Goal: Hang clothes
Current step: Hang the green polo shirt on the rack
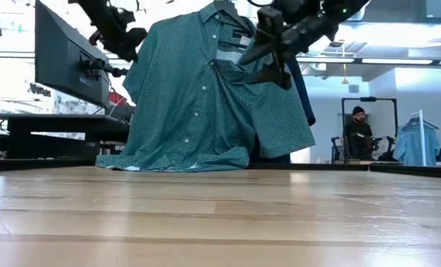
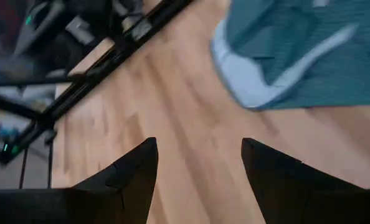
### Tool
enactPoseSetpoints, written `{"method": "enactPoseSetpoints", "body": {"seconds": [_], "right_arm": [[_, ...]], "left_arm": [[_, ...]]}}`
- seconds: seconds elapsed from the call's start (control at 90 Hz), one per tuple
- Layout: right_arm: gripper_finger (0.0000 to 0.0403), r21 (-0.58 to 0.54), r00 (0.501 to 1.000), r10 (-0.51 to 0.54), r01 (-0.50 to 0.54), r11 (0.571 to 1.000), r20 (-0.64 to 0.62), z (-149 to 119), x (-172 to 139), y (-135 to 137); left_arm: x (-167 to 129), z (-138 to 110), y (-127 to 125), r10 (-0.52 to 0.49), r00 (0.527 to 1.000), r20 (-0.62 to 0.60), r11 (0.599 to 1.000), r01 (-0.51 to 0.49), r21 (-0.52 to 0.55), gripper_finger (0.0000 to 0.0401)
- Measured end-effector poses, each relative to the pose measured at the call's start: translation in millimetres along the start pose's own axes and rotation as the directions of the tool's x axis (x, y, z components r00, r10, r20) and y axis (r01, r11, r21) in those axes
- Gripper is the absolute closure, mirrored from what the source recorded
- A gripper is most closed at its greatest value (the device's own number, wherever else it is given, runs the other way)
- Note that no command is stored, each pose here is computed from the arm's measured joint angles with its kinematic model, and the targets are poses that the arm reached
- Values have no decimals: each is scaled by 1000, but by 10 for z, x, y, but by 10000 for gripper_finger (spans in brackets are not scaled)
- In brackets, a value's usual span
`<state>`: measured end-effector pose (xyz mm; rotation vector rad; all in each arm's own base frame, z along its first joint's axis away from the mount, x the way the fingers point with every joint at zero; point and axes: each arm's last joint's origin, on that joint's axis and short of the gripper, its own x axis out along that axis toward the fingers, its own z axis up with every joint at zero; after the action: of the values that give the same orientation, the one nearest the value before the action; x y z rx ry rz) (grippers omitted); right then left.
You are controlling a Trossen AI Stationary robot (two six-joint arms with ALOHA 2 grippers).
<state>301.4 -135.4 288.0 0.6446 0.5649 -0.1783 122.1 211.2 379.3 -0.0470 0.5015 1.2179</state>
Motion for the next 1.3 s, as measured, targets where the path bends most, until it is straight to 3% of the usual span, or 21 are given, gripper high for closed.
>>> {"method": "enactPoseSetpoints", "body": {"seconds": [0.189,0.7,0.944,1.156,1.233,1.3], "right_arm": [[184,-19,997,-27,28,999,72,185,-142,-111],[184,-108,989,-103,115,987,109,278,-298,-411],[184,-132,984,-132,148,980,123,308,-360,-519],[184,-120,982,-147,161,980,118,308,-387,-568],[184,-110,983,-155,165,980,98,288,-389,-579],[184,-103,984,-160,168,980,79,269,-389,-585]], "left_arm": [[194,37,177,46,997,57,998,-43,-49,278],[115,234,285,32,987,155,988,-55,146,278],[154,324,281,-10,966,258,995,-16,99,278],[458,229,304,-18,982,189,999,10,43,279],[508,211,297,-7,985,173,999,1,35,298],[496,204,298,12,987,161,999,-18,39,342]]}}
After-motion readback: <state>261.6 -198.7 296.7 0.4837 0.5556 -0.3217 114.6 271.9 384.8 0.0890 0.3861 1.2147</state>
